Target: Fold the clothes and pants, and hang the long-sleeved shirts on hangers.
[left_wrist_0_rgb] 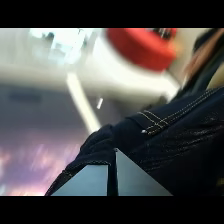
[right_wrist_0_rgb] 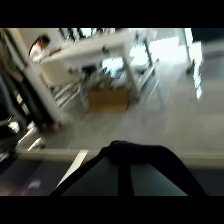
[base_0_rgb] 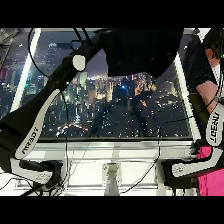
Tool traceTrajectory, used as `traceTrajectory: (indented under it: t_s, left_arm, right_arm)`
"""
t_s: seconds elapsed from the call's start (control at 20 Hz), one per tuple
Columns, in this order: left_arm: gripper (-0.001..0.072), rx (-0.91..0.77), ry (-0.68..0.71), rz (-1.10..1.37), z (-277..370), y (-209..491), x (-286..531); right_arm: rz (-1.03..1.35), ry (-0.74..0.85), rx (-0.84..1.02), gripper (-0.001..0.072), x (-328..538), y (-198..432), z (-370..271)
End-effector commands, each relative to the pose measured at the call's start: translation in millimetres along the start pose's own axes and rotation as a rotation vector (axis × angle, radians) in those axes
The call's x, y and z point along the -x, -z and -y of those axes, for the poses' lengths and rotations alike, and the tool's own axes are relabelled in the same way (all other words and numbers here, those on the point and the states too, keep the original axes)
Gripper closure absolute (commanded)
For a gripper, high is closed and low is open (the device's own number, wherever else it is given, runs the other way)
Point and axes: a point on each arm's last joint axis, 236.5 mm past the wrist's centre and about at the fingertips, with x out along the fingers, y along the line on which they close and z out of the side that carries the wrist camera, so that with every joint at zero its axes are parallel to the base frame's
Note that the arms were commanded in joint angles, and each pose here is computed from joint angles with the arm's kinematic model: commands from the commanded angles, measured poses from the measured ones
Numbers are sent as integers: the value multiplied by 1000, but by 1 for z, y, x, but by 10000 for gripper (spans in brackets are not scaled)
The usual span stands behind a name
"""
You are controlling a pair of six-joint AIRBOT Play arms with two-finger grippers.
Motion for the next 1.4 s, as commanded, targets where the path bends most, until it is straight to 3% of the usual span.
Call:
traceTrajectory:
  t_s: [0.0,0.25,0.5,0.95,1.35]
  left_arm:
    - [695,-104,10,-225,-13,47,8]
    - [696,-201,1,-349,-20,78,34]
    - [696,-222,-28,-473,-34,119,81]
    - [696,-151,-68,-644,-49,204,170]
    - [695,-33,-46,-752,-22,271,249]
  right_arm:
    - [-310,-26,-151,700,10,81,2]
    - [-596,-110,-158,699,48,132,-30]
    - [-698,-128,-214,699,80,153,-46]
    - [-916,-73,-362,698,194,270,-73]
    - [-1077,52,-623,698,316,368,-97]
